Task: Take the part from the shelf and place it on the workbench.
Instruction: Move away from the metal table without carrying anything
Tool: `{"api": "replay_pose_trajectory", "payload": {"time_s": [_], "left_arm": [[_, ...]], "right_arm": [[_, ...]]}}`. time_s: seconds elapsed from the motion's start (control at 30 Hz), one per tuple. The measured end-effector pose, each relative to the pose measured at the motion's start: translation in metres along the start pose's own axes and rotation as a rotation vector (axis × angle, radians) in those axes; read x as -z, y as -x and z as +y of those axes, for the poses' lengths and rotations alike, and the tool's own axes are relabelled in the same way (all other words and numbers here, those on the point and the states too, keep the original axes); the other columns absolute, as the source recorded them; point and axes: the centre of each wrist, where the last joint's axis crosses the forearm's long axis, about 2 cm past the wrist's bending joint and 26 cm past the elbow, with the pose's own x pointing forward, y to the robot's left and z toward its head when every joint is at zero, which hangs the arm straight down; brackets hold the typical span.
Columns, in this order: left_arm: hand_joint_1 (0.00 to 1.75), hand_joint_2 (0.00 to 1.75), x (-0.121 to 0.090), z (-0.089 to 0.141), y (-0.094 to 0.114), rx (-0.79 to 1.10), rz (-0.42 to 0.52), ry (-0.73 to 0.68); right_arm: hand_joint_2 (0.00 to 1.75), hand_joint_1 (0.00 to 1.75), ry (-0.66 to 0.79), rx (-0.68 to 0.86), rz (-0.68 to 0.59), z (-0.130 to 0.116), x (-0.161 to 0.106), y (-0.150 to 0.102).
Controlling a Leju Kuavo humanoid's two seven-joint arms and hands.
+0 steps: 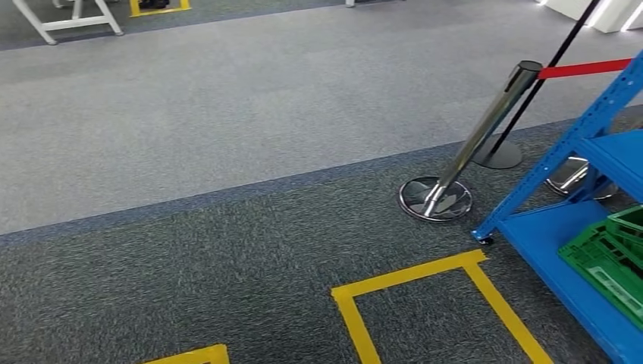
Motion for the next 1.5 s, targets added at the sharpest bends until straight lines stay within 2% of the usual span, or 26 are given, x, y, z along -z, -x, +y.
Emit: {"api": "replay_pose_trajectory", "payload": {"time_s": [0.4, 0.53, 0.67, 0.83, 1.03, 1.5], "left_arm": [[0.0, 0.0, 0.0, 0.001, 0.005, -0.395, 0.001, -0.143], [0.0, 0.0, 0.001, 0.003, 0.005, -0.524, -0.032, -0.212], [0.0, 0.0, 0.003, 0.007, 0.004, -0.575, -0.06, -0.234], [0.0, 0.0, 0.005, 0.008, 0.005, -0.744, -0.041, -0.253], [0.0, 0.0, 0.003, 0.006, 0.007, -0.795, -0.018, -0.279], [0.0, 0.0, 0.005, 0.01, 0.008, -0.861, -0.033, -0.329]], "right_arm": [[0.0, 0.0, 0.12, 0.205, -0.073, -0.002, 0.0, 0.003], [0.0, 0.0, 0.173, 0.27, -0.132, -0.007, 0.0, 0.008], [0.0, 0.0, 0.206, 0.299, -0.182, -0.01, 0.001, 0.006], [0.0, 0.0, 0.255, 0.382, -0.254, -0.012, 0.001, 0.006], [0.0, 0.0, 0.277, 0.427, -0.272, -0.011, 0.001, 0.006], [0.0, 0.0, 0.287, 0.434, -0.315, -0.007, 0.0, 0.005]]}}
